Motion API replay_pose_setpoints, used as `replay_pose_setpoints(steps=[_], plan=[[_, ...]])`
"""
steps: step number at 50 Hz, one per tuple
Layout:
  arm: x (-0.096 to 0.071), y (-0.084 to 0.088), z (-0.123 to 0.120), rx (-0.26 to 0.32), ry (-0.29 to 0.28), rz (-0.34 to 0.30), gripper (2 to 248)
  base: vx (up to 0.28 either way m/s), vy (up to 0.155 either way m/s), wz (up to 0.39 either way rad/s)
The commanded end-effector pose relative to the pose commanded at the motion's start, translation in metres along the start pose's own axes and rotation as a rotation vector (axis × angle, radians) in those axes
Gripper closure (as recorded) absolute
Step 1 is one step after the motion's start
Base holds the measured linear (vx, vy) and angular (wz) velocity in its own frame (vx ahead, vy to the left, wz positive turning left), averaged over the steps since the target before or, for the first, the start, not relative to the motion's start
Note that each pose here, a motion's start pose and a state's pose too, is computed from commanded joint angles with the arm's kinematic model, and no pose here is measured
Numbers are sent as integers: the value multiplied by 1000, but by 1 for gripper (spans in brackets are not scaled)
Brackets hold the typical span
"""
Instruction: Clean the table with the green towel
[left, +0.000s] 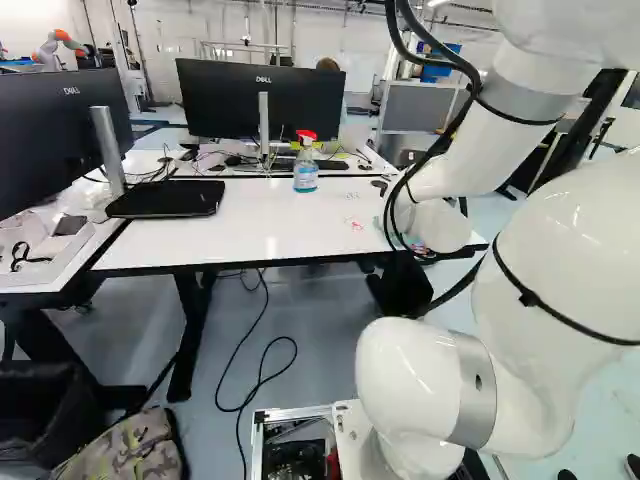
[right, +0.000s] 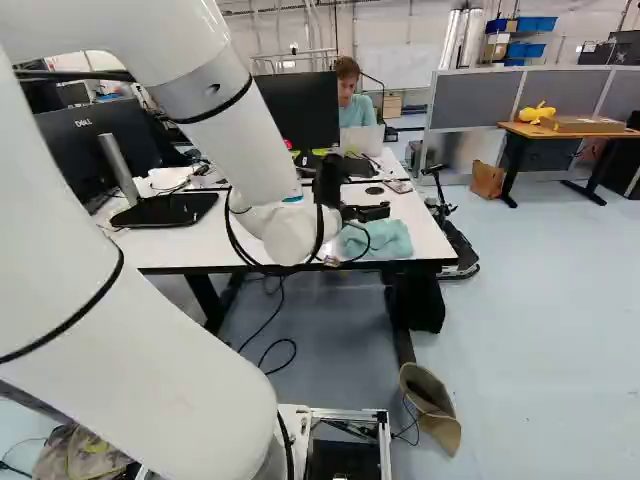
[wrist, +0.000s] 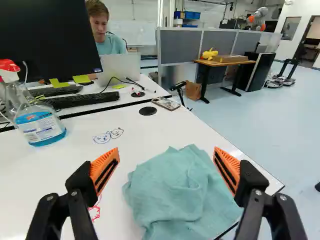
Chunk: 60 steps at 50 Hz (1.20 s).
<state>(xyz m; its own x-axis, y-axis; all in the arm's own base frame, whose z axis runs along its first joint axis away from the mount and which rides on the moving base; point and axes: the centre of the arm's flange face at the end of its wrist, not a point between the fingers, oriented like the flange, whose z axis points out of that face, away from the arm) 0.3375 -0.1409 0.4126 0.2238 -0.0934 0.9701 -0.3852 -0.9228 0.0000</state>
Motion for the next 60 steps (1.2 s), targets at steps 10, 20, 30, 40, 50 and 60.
replay_pose_setpoints(steps=[10, 20, 30, 40, 50, 60], plan=[[1, 12, 10, -30, -20, 8, 3, 0, 0, 0], [-1, 24, 21, -58, -83, 17, 3, 0, 0, 0], [-5, 34, 30, -82, -160, 28, 3, 0, 0, 0], [-10, 36, 34, -84, -239, 32, 3, 0, 0, 0], [-15, 33, 41, -76, -316, 32, 3, 0, 0, 0], [-18, 30, 48, -68, -382, 32, 3, 0, 0, 0]])
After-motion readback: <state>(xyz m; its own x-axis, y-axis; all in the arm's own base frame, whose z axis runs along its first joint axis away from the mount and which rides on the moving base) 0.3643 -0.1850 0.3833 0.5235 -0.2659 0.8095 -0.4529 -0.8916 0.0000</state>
